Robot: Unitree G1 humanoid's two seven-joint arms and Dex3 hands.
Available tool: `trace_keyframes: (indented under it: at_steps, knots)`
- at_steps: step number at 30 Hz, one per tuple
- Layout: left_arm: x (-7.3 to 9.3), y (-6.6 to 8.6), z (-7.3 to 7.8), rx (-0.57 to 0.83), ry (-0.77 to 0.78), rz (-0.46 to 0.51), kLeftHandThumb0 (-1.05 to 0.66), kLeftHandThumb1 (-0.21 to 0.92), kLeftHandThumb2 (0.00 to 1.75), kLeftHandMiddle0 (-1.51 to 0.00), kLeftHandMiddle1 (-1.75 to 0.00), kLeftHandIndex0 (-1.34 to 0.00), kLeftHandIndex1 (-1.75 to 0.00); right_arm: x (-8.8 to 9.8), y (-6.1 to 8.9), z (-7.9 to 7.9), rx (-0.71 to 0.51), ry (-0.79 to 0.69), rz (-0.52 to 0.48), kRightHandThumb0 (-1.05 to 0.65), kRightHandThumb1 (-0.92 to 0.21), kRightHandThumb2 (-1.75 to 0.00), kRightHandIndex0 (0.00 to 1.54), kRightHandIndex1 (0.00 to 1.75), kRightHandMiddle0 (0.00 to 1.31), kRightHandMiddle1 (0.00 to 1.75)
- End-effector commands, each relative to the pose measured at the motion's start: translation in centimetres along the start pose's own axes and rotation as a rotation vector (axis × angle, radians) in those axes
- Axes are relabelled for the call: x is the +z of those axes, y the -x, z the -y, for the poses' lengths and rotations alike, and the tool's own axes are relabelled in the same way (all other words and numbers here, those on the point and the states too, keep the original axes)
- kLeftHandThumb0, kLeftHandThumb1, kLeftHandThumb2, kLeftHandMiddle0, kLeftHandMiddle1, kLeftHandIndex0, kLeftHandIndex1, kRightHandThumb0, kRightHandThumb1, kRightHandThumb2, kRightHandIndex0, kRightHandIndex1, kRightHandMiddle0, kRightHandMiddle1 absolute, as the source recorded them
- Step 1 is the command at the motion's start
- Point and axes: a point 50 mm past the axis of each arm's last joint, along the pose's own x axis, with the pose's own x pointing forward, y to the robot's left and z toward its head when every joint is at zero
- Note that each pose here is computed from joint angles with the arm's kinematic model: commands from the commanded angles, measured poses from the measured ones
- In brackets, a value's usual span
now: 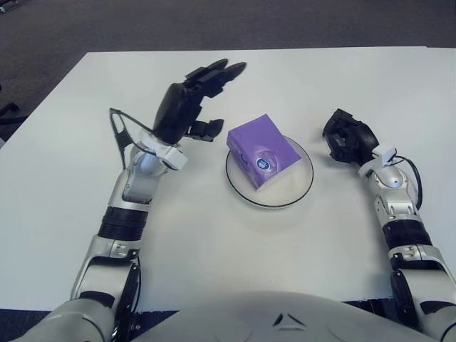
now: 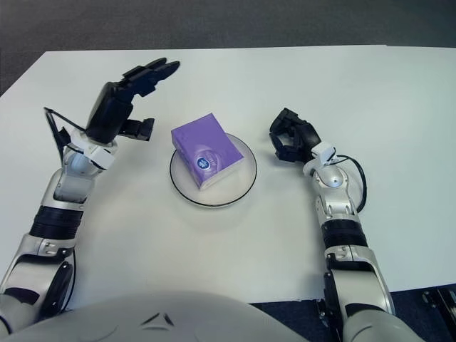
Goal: Put the tissue paper into the plate.
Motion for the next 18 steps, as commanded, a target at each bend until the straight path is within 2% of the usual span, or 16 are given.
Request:
trace_keyframes:
  at_steps: [1, 2, 3, 4, 5, 7, 10, 12, 13, 16, 18]
  knots:
    - [-1.6, 0.5, -0.4, 0.035, -0.017, -0.067, -0.91, 0.92, 0.95, -0.73, -0.6, -0.71, -0.24, -5.8, 3.2, -2.9, 0.094, -0.047, -0.301, -0.39, -0.65, -0.87, 0.82, 1.75, 0.37, 1.75]
    - [-1.7, 0.6, -0.3, 0.042, -0.008, -0.075, -0.88, 0.92, 0.94, -0.67, -0.86, -0.64, -0.47, -5.8, 3.2, -2.9, 0.094, -0.047, -0.301, -0.39, -0.65, -0.87, 0.82, 1.75, 0.37, 1.75]
    - [-2.4, 1.2, 0.2, 0.05, 0.061, -0.12, -0.86, 0.92, 0.93, -0.62, -1.02, -0.57, -0.65, -5.7, 3.2, -2.9, 0.094, -0.047, -0.301, -0.39, -0.65, -0.87, 0.82, 1.75, 0.37, 1.75]
    - [-2.8, 1.7, 0.4, 0.073, 0.125, -0.163, -0.85, 0.92, 0.92, -0.6, -1.11, -0.55, -0.73, -5.7, 3.1, -2.9, 0.094, -0.047, -0.301, -0.39, -0.66, -0.87, 0.82, 1.75, 0.36, 1.75]
    - [-3.1, 2.1, 0.6, 0.09, 0.169, -0.193, -0.8, 0.92, 0.89, -0.58, -1.31, -0.5, -0.93, -5.7, 3.1, -2.9, 0.093, -0.047, -0.301, -0.39, -0.66, -0.86, 0.82, 1.75, 0.36, 1.75]
    - [-3.9, 2.7, 0.8, 0.122, 0.238, -0.234, -0.71, 0.92, 0.85, -0.55, -1.55, -0.45, -1.2, -5.7, 3.1, -2.9, 0.092, -0.047, -0.302, -0.39, -0.66, -0.86, 0.82, 1.75, 0.36, 1.75]
    - [-5.0, 3.6, 0.9, 0.161, 0.264, -0.259, -0.61, 0.92, 0.8, -0.55, -1.66, -0.42, -1.39, -5.8, 3.0, -2.9, 0.087, -0.047, -0.303, -0.39, -0.66, -0.85, 0.81, 1.75, 0.36, 1.75]
    - [-5.6, 4.3, 0.8, 0.214, 0.24, -0.279, -0.43, 0.92, 0.7, -0.54, -1.71, -0.4, -1.6, -5.8, 3.0, -2.8, 0.079, -0.047, -0.301, -0.38, -0.67, -0.85, 0.81, 1.75, 0.36, 1.75]
    - [-5.8, 4.5, 0.8, 0.238, 0.225, -0.287, -0.4, 0.92, 0.64, -0.52, -1.72, -0.34, -1.65, -5.8, 3.0, -2.8, 0.075, -0.047, -0.3, -0.38, -0.67, -0.85, 0.81, 1.75, 0.36, 1.75]
    - [-6.1, 5.4, 1.2, 0.319, 0.301, -0.332, -0.37, 0.91, 0.56, -0.51, -1.74, -0.27, -1.7, -5.7, 2.9, -2.8, 0.041, -0.052, -0.287, -0.38, -0.67, -0.85, 0.81, 1.75, 0.36, 1.75]
    - [-6.2, 5.8, 1.7, 0.371, 0.391, -0.375, -0.36, 0.9, 0.56, -0.59, -1.74, -0.25, -1.73, -5.6, 2.8, -2.8, 0.007, -0.057, -0.275, -0.38, -0.67, -0.84, 0.8, 1.75, 0.35, 1.75]
